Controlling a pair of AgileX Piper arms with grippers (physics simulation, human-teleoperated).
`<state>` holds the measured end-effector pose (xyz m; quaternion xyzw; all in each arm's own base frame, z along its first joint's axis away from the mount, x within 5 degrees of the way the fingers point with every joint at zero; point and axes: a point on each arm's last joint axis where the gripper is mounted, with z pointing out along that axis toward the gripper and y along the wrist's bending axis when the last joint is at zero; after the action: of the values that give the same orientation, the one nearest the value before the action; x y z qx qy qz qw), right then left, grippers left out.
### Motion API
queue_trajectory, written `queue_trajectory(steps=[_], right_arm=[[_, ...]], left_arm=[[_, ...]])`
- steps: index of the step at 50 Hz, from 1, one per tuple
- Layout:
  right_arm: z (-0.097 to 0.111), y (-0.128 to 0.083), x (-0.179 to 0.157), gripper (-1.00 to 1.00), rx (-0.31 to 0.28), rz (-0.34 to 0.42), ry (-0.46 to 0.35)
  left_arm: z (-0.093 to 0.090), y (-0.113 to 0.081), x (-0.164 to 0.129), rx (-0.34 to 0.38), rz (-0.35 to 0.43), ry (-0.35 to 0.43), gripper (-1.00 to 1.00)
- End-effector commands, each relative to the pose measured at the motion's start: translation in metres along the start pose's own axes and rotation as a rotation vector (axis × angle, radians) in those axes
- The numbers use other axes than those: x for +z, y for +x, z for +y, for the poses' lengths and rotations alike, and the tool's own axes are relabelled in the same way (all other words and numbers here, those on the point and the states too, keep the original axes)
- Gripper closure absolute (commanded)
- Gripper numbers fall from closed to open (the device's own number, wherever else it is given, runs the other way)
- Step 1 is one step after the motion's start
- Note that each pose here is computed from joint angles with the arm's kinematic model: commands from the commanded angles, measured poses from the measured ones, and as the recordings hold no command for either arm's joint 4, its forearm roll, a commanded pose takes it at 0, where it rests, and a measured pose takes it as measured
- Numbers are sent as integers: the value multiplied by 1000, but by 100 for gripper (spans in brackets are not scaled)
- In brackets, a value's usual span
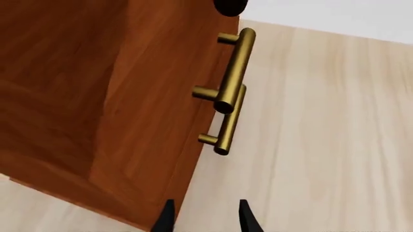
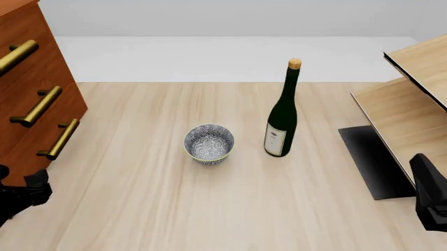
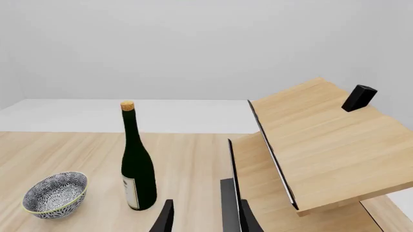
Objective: Close the bottom drawer of the cabinet and open the top drawer.
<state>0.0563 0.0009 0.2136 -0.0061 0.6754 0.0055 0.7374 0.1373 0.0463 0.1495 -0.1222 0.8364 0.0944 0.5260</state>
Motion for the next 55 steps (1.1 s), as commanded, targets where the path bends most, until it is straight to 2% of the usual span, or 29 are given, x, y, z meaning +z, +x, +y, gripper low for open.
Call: queue_trajectory(steps=[1, 12, 17, 23, 28, 32, 33, 36, 41, 46, 48, 50, 52, 55], right_arm=[[0, 0, 0, -100, -1, 0, -1], [0, 0, 0, -100, 0, -1, 0], [0, 0, 0, -100, 2, -1, 1], [0, 0, 0, -100, 4, -1, 0], [0, 0, 0, -100, 6, -2, 1], [0, 0, 0, -100, 7, -2, 2], [0, 0, 0, -100, 8, -2, 2], [0, 0, 0, -100, 8, -2, 2], [0, 0, 0, -100, 9, -3, 3], [0, 0, 0, -100, 9, -4, 6], [0, 0, 0, -100, 9, -4, 6], [0, 0, 0, -100, 9, -4, 5], [0, 0, 0, -100, 9, -4, 5], [0, 0, 0, -100, 9, -4, 5]], left_arm=[[-4, -4, -5, 11, -21, 21, -100], [-27, -7, -7, 26, -7, 169, -100], [-34, -7, -8, 30, 2, 211, -100], [-44, -8, -10, 55, 8, 274, -100], [-53, -16, -14, 82, -9, 333, -100], [-64, -30, -24, 152, -56, 404, -100], [-63, -31, -26, 156, -61, 402, -100], [-64, -42, -39, 289, -144, 429, -100], [-69, -51, -49, 439, -217, 465, -100], [-76, -67, -64, 532, -313, 512, -100], [-74, -70, -67, 587, -346, 497, -100], [-78, -72, -67, 633, -361, 514, -100], [-80, -79, -69, 621, -362, 523, -100], [-88, -84, -70, 696, -393, 549, -100]])
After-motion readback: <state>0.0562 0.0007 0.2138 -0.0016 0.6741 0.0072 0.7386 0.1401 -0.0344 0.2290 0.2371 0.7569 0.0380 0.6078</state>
